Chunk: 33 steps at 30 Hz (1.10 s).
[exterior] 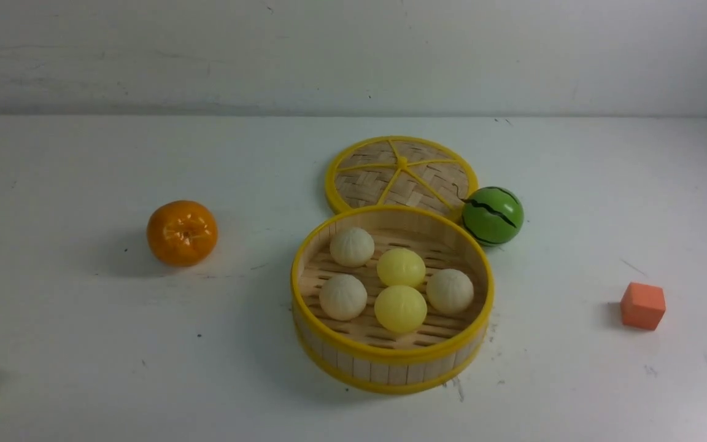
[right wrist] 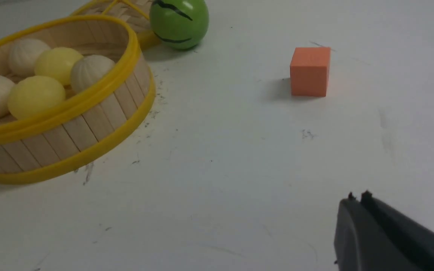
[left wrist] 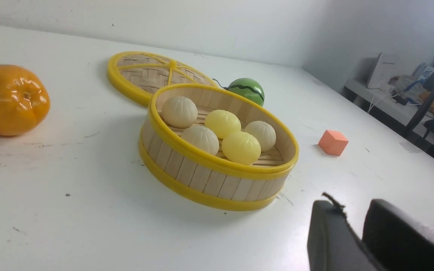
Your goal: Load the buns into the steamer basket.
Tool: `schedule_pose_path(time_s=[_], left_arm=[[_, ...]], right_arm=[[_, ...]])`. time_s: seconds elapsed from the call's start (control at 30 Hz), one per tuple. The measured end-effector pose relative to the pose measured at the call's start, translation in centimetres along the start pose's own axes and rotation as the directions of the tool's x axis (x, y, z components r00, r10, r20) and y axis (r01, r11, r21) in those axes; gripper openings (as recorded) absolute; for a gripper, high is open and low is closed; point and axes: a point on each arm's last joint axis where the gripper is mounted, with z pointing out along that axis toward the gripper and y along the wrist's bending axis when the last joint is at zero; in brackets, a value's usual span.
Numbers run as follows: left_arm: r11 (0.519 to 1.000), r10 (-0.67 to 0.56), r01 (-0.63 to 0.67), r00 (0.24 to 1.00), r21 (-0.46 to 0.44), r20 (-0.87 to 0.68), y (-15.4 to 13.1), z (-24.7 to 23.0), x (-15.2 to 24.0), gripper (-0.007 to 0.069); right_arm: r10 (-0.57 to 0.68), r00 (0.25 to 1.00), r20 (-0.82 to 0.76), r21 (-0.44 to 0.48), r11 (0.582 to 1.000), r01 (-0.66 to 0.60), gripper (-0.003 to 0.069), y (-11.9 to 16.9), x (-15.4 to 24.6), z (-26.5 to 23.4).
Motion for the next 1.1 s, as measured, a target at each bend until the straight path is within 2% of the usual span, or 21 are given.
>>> schedule_pose_path(time_s=[0.47,0.57,0.67,0.77,0.87,0.97,1.1], left_arm=[[1.000,0.000,0.000,1.000,-0.002,-0.008,0.0,0.0,0.1,0.0147],[0.999,0.024,-0.023,0.999,-0.030,0.040,0.4,0.3,0.3,0.0147],[0.991,0.041,-0.022,0.989,-0.131,0.142,1.3,0.5,0.6,0.0147],[0.963,0.009,0.045,0.980,-0.265,0.198,2.7,0.7,1.7,0.0140],[0.924,-0.048,0.125,0.976,-0.361,0.214,3.6,0.6,2.4,0.0087],[0.892,-0.096,0.129,0.991,-0.434,0.097,4.1,0.5,3.7,-0.0001],[0.876,-0.131,0.099,0.991,-0.473,-0.035,4.3,0.4,5.1,-0.0013]], right_arm=[[0.004,1.000,-0.001,0.000,1.000,-0.004,-0.0001,0.0,0.0,0.0],[0.004,1.000,-0.001,0.000,1.000,-0.004,0.0001,0.0,0.0,0.0],[0.004,1.000,0.000,0.000,1.000,-0.004,0.0001,0.0,0.0,0.0],[0.004,1.000,0.000,0.000,1.000,-0.004,0.0001,0.0,0.0,0.0],[0.004,1.000,0.000,0.000,1.000,-0.004,0.0004,0.0,0.0,0.0],[0.006,1.000,0.000,0.000,1.000,-0.006,0.0008,0.0,0.0,0.0],[0.007,1.000,0.000,0.000,1.000,-0.007,0.0011,0.0,0.0,0.0]])
